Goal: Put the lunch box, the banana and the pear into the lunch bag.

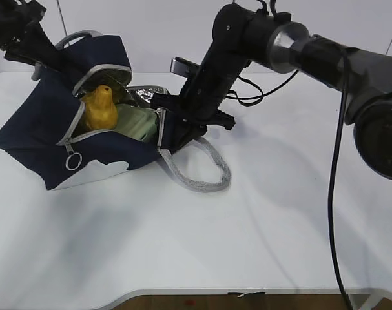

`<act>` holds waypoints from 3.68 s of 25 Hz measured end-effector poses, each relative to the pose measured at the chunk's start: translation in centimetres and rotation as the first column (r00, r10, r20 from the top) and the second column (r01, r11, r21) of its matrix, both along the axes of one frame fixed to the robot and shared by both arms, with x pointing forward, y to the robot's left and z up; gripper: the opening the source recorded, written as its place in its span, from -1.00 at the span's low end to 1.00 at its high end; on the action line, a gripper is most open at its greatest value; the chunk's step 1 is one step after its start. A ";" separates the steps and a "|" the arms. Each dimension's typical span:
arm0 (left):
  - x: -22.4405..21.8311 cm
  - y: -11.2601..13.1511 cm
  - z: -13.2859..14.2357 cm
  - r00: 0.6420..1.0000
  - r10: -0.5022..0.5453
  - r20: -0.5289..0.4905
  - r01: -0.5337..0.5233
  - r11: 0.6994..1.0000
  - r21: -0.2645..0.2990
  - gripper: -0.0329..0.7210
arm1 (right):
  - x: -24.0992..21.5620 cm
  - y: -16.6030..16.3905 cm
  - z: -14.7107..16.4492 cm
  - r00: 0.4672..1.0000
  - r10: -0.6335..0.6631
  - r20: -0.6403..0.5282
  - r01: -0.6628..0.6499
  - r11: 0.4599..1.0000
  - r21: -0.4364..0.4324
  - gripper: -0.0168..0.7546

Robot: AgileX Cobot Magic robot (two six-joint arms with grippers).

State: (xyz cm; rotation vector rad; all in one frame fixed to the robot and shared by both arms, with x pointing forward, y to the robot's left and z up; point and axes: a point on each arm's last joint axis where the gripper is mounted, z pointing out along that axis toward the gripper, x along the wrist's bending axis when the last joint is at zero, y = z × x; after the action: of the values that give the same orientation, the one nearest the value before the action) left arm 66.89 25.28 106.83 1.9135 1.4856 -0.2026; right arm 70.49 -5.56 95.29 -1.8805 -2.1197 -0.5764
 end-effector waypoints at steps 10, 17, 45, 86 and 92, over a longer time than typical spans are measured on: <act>0.0 -0.2 0.2 1.000 0.011 -0.006 -0.011 0.999 -0.035 -0.90 | 0.8 0.0 3.2 0.990 0.034 0.134 -0.034 0.999 0.001 -0.85; 0.1 -0.9 1.0 0.999 0.035 -0.019 -0.038 0.984 -0.171 -0.90 | 0.1 -0.7 6.9 0.965 0.075 0.250 -0.057 0.995 -0.076 -0.86; -1.3 -12.8 0.5 0.988 -0.123 -0.098 0.073 0.910 -0.408 -0.90 | -6.9 -5.3 19.3 0.802 0.376 0.464 -0.074 0.833 -0.548 -0.88; -1.5 -9.8 1.7 0.992 -0.104 -0.066 0.077 0.943 -0.323 0.26 | -8.6 -5.6 22.4 0.801 0.222 0.557 0.024 0.916 -0.400 0.08; -3.6 -8.2 4.6 0.994 -0.108 0.028 0.110 0.988 -0.107 0.14 | -11.2 -6.4 25.8 0.770 0.187 0.610 0.020 0.948 -0.316 0.08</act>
State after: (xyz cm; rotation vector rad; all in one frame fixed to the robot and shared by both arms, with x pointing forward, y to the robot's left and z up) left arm 63.25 17.08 111.44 1.9048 1.3289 -0.3047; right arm 59.33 -11.94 121.12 -1.9053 -2.8519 -1.0386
